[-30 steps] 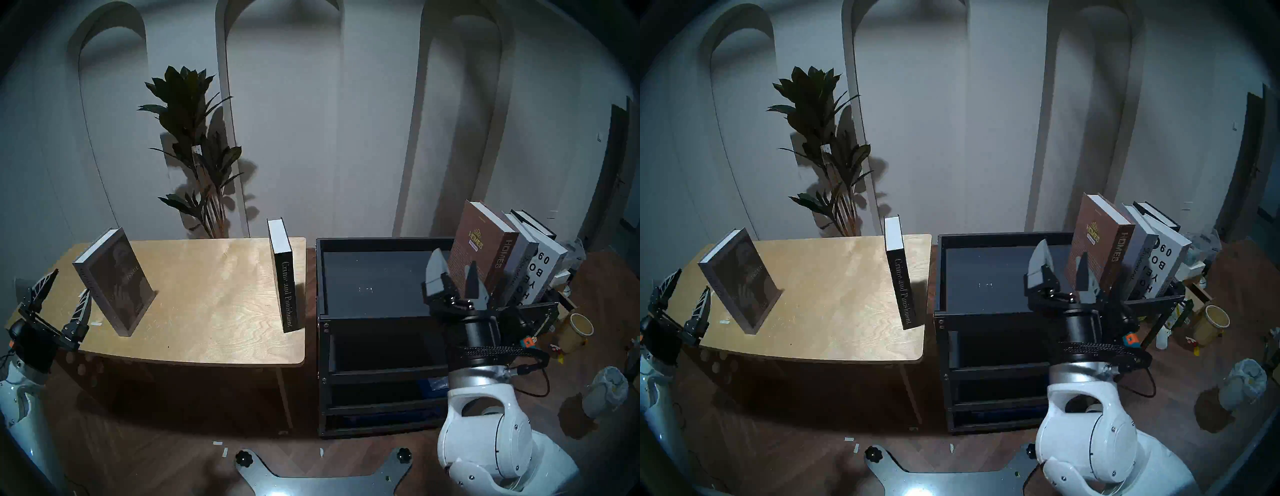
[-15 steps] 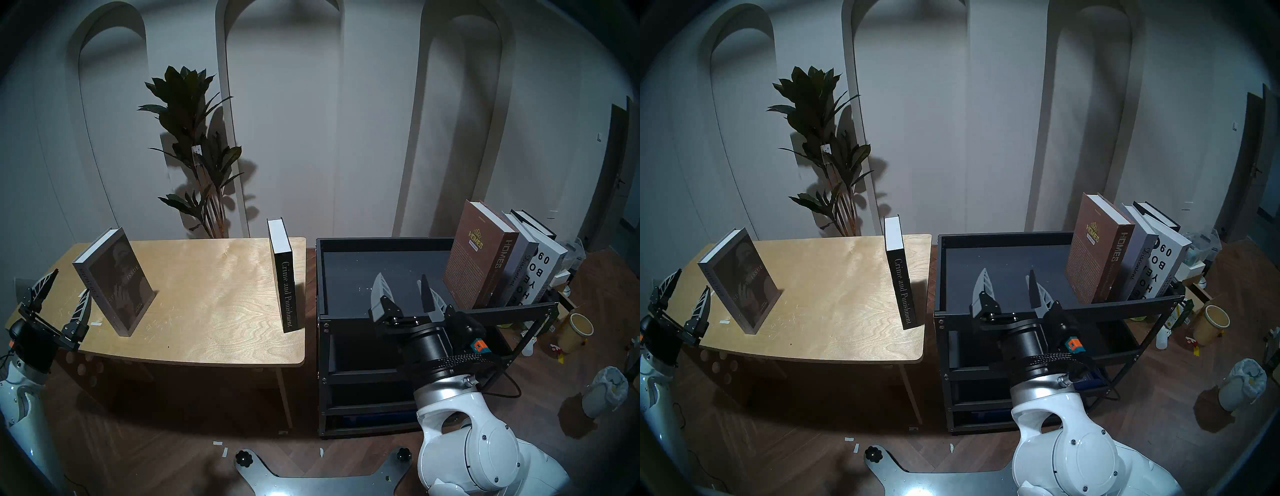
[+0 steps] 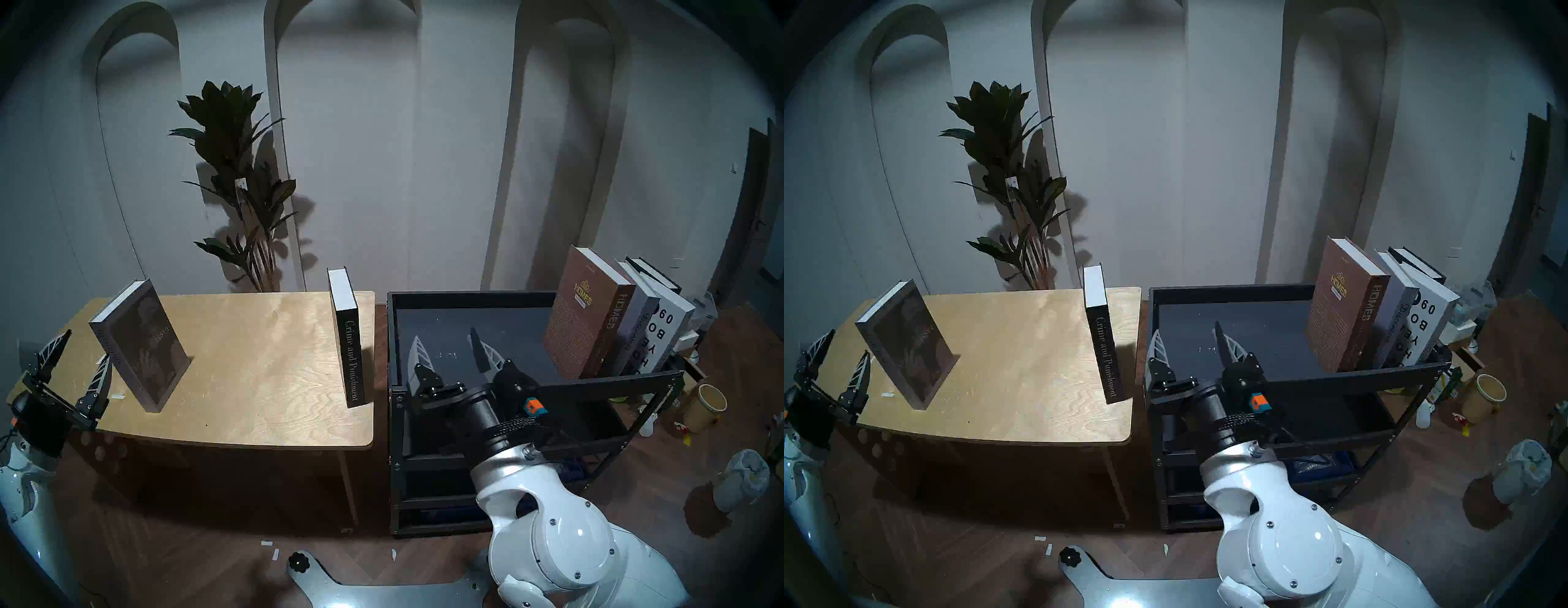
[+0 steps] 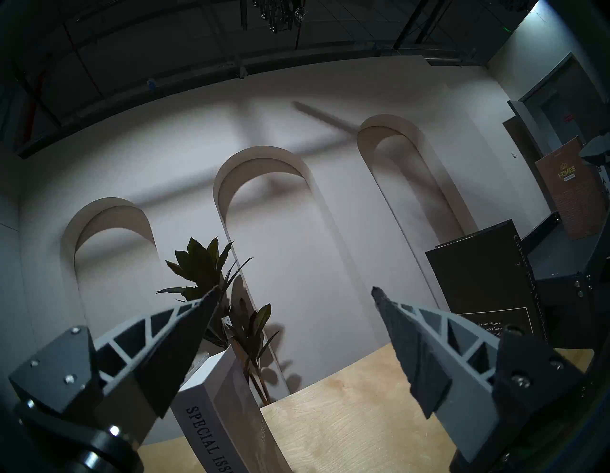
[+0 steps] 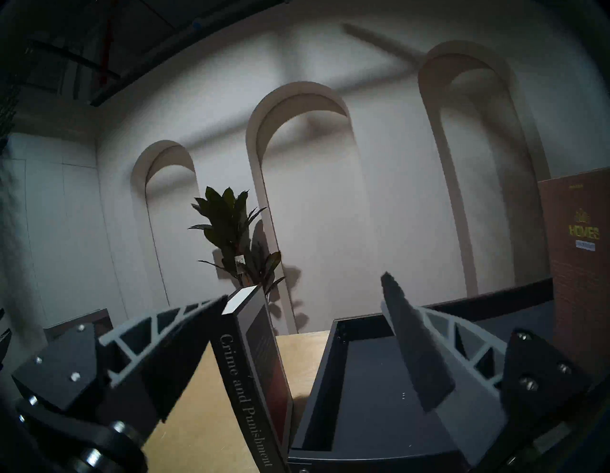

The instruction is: Move the books from the display table onto the shelf, standing them upright with spines facing out and tallest at one end

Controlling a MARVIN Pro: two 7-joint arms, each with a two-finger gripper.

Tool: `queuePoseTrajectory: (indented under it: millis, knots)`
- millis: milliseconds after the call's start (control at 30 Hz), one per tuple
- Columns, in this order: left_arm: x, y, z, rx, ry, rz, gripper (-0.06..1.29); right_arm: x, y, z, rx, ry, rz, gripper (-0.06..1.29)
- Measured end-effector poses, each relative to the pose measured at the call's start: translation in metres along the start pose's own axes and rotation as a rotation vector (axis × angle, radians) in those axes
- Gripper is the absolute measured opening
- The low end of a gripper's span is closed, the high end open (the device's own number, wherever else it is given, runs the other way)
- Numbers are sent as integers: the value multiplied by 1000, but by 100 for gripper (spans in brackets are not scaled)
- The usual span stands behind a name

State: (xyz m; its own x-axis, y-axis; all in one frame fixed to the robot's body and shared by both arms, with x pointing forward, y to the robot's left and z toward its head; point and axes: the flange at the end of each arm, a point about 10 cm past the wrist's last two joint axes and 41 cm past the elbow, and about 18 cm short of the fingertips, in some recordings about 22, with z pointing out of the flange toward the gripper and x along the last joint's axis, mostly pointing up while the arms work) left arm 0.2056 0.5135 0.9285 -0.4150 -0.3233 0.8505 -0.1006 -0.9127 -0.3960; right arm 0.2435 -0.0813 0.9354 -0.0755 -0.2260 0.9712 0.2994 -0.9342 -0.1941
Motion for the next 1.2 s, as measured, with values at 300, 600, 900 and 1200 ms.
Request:
queuePoseTrajectory:
  millis: [300, 600, 900, 1200]
  knots:
    - [0, 0, 0, 0, 0, 0, 124, -25, -13, 16, 40, -42, -24, 123]
    - [0, 0, 0, 1, 0, 0, 124, -45, -32, 41, 82, -48, -35, 123]
    - [0, 0, 0, 1, 0, 0, 124, -63, -51, 66, 101, -50, -48, 123]
    - [0, 0, 0, 2, 1, 0, 124, -75, -68, 92, 82, -42, -71, 123]
